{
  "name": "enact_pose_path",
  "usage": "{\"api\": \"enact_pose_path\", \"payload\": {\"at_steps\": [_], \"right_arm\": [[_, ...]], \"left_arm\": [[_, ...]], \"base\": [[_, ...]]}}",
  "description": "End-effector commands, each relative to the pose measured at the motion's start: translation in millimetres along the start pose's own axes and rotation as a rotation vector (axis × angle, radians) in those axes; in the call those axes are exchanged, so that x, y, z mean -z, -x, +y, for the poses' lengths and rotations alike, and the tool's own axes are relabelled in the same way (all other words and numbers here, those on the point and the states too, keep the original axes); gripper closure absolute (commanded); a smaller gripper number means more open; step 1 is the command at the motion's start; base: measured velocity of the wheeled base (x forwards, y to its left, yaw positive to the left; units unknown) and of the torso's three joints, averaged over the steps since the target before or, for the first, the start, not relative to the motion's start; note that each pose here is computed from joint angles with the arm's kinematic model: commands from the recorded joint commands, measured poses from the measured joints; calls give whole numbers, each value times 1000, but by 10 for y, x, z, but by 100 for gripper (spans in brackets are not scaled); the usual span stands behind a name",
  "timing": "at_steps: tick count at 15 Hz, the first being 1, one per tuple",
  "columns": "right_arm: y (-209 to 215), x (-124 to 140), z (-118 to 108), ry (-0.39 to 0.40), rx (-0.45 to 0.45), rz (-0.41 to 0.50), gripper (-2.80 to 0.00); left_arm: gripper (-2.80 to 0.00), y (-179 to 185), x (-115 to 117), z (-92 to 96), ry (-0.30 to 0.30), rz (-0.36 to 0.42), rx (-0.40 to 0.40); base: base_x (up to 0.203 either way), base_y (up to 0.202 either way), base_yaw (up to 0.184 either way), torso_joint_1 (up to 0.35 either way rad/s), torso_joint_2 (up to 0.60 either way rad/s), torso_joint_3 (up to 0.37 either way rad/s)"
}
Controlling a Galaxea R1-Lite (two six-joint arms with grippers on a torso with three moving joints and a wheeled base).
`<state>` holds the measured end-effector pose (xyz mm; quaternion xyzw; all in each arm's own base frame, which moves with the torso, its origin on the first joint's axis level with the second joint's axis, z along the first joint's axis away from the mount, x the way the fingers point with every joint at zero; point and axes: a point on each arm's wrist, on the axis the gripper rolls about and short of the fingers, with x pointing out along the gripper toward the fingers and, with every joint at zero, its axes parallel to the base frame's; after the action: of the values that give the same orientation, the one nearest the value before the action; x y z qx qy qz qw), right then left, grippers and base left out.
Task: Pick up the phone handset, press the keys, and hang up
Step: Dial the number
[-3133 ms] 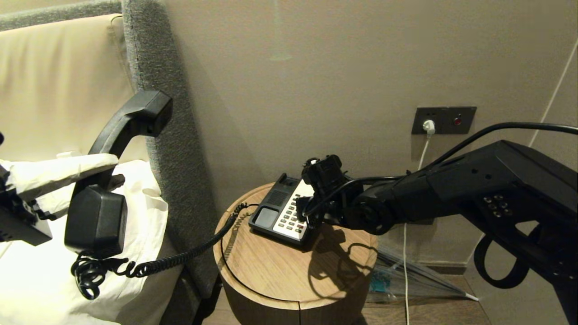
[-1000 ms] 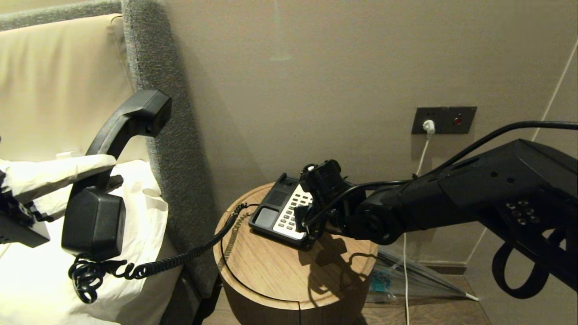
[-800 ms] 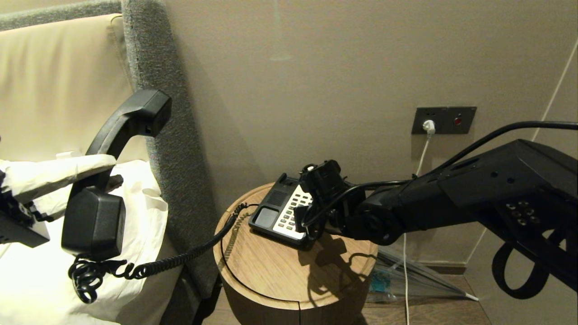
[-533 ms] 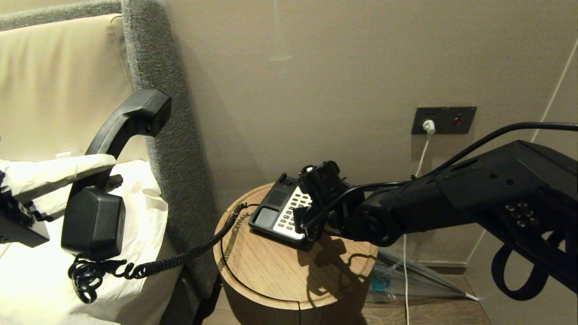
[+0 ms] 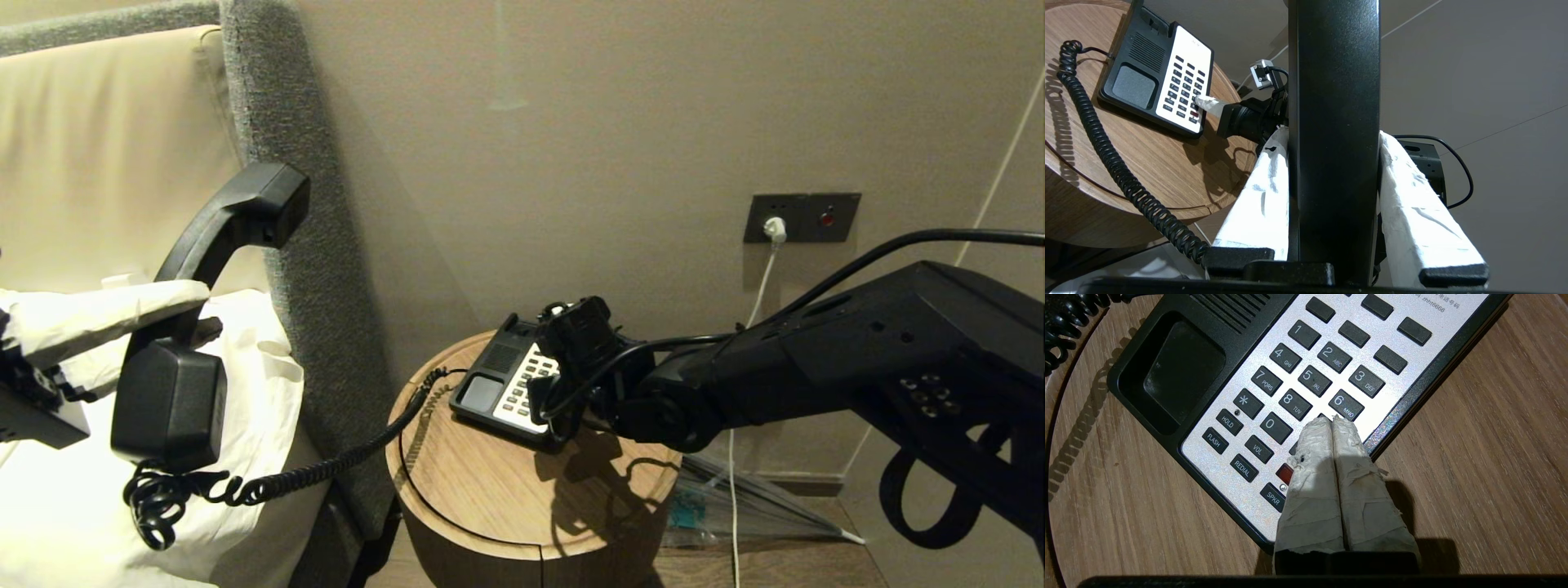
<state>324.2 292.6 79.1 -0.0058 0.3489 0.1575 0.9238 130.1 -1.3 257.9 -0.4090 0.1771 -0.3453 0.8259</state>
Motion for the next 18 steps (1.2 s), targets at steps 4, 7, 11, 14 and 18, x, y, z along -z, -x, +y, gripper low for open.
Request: {"api": "enact_pose_path", "payload": {"at_steps": [4, 7, 11, 14, 18], "right_arm": [[-11, 45, 10, 3, 1, 12, 0], [38, -6, 9, -3, -3, -1, 0], [119, -139, 35, -15, -19, -41, 0], [97, -228, 72, -25, -29, -71, 0], [-15, -284, 110, -33, -32, -90, 0]], "left_arm": [[0, 0, 10, 11, 8, 5, 2], [0, 3, 12, 7, 6, 5, 3], [0, 5, 11, 3, 5, 3, 3], [0, 5, 10, 1, 4, 4, 4], [0, 6, 12, 5, 5, 3, 2]], "base": [[0, 0, 0, 0, 0, 0], [0, 0, 0, 0, 0, 0], [0, 0, 0, 0, 0, 0], [0, 0, 0, 0, 0, 0], [0, 0, 0, 0, 0, 0]]}}
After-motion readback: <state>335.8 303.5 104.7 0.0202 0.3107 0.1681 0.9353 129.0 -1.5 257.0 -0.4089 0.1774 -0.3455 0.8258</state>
